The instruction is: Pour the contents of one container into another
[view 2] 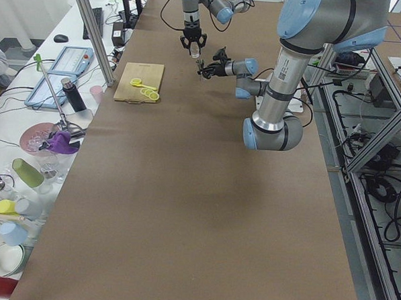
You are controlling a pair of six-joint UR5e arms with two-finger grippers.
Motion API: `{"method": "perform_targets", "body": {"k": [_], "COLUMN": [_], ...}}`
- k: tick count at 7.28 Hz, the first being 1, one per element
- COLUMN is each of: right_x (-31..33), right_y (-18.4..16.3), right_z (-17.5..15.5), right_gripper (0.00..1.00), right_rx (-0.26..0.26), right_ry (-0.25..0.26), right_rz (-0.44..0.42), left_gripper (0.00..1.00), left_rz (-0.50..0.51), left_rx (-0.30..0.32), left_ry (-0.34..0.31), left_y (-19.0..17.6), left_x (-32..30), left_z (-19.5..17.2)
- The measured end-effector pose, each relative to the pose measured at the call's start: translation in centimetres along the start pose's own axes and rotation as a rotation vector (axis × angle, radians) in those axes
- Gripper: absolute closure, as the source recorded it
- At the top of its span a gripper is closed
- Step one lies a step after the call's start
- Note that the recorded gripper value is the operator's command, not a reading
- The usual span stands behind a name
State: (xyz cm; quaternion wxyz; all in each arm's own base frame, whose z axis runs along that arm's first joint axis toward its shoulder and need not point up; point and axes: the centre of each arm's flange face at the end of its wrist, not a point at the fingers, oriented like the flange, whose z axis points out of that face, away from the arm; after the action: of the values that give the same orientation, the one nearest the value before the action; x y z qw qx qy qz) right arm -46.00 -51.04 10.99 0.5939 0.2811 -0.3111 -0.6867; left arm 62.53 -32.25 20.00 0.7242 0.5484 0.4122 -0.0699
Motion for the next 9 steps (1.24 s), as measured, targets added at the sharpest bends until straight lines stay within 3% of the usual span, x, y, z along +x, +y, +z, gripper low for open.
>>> {"method": "perform_targets", "body": {"k": [9], "right_x": [-0.5], "right_y": [-1.9], "right_z": [1.2], "right_gripper": [1.0], "right_rx": [-0.124], "right_ry": [-0.018], "right_rz": [0.028], "left_gripper": [1.0], "left_rz": [0.001], "left_rx": [-0.003], "left_ry": [0.002], "left_y": [0.2], "left_x": [0.2], "left_z": [-0.1]}}
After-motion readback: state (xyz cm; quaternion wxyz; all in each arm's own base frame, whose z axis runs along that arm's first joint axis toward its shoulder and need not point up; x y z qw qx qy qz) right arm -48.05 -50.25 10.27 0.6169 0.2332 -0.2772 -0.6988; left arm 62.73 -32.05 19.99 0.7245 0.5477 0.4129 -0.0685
